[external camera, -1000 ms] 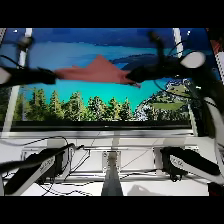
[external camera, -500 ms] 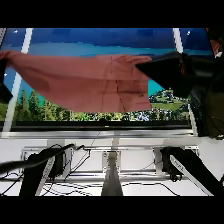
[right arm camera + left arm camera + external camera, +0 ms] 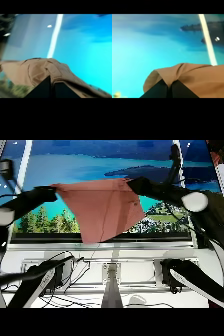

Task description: Fold the clothes and pants, and hang the long-sleeved shirts on hangers.

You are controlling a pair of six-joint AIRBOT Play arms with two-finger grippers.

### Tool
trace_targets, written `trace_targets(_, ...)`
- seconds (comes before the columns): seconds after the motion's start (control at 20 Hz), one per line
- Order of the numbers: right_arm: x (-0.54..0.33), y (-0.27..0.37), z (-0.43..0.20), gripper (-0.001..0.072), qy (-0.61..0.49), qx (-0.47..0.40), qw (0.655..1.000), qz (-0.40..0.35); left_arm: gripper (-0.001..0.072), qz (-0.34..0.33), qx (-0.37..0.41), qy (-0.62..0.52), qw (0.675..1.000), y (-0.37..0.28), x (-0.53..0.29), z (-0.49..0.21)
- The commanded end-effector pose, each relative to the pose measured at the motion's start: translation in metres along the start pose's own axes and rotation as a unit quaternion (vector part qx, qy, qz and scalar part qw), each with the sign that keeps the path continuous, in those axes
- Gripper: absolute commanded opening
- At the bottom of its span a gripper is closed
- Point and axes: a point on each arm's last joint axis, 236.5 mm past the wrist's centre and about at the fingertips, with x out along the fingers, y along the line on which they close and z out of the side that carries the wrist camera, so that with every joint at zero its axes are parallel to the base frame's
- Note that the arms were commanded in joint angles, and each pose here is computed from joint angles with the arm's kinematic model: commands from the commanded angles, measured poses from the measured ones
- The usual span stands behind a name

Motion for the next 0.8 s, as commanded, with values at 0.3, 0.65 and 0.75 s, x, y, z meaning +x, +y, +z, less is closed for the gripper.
trace_targets(0.3, -0.022, -0.183, -0.062, 0.002, 0.212, 0.023, 0.962, -0.173, 0.0022, -0.092, -0.008, 0.325, 0.941, -0.05, 0.033, -0.156)
trace_targets(0.65, -0.043, -0.224, -0.059, 0.0635, 0.23, -0.04, 0.942, -0.24, 0.0695, -0.142, -0.03, 0.376, 0.915, -0.106, 0.056, -0.209)
trace_targets(0.75, -0.037, -0.224, -0.045, 0.0633, 0.195, -0.031, 0.95, -0.241, 0.0696, -0.14, -0.032, 0.383, 0.913, -0.105, 0.058, -0.214)
